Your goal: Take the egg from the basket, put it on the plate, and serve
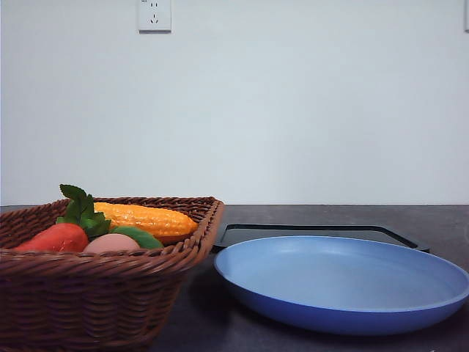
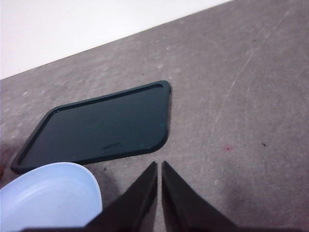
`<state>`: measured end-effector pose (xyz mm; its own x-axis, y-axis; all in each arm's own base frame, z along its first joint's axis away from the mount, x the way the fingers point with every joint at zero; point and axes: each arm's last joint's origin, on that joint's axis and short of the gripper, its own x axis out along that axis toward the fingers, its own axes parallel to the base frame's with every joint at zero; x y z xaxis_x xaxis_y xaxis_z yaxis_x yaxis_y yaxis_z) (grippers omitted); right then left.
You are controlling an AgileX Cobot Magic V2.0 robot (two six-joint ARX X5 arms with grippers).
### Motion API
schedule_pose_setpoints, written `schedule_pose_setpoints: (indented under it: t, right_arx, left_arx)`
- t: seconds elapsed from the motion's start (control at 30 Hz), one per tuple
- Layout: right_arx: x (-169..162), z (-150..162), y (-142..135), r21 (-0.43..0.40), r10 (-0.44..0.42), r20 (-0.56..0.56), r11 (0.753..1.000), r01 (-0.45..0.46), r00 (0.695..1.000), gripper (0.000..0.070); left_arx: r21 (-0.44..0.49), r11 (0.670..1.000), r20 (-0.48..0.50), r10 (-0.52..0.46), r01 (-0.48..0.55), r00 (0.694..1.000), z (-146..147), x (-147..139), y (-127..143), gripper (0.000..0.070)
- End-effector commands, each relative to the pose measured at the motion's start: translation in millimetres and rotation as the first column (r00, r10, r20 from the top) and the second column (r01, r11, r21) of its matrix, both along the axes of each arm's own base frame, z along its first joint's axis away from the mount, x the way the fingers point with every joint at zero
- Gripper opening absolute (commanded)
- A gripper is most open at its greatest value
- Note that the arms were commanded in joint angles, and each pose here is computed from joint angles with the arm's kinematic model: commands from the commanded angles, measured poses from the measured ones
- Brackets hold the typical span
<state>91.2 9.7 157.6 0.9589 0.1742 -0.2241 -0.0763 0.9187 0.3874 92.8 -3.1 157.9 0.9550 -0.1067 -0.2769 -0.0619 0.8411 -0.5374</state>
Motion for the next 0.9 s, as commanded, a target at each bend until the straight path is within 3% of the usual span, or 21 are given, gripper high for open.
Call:
schedule_pose_setpoints:
  t: [0.0,0.27,0.5,0.6,0.7,0.77,0.87]
  right_arx:
    - [-2,15,0,0.029,-0.005,0.044,1.000,0.004,0.999,0.0000]
    - [0,61,0,0.020,-0.003,0.052,1.000,0.002,0.999,0.0000]
    - [14,99,3,-0.078,0.075,0.009,0.994,-0.074,0.997,0.0000]
    - [23,110,5,-0.083,0.123,-0.054,0.988,-0.127,0.991,0.0000]
    - [34,116,7,-0.062,0.189,-0.139,0.978,-0.199,0.972,0.0000]
    - [42,117,10,-0.037,0.261,-0.190,0.961,-0.273,0.946,0.0000]
    - [53,112,14,0.039,0.363,-0.267,0.929,-0.367,0.893,0.0000]
  left_arx:
    - [-0.003,1.000,0.024,-0.017,0.017,1.000,14,0,0,0.0000]
    - [0.066,0.992,0.032,-0.109,0.106,0.994,63,6,-2,0.0000]
    - [0.170,0.961,0.002,-0.221,0.218,0.975,111,17,-5,0.0000]
    - [0.168,0.936,-0.012,-0.313,0.311,0.950,123,25,-7,0.0000]
    - [0.130,0.888,-0.024,-0.441,0.440,0.897,129,34,-11,0.0000]
    - [0.094,0.858,-0.047,-0.502,0.504,0.863,128,40,-13,0.0000]
    - [0.044,0.838,-0.113,-0.537,0.544,0.836,121,47,-17,0.0000]
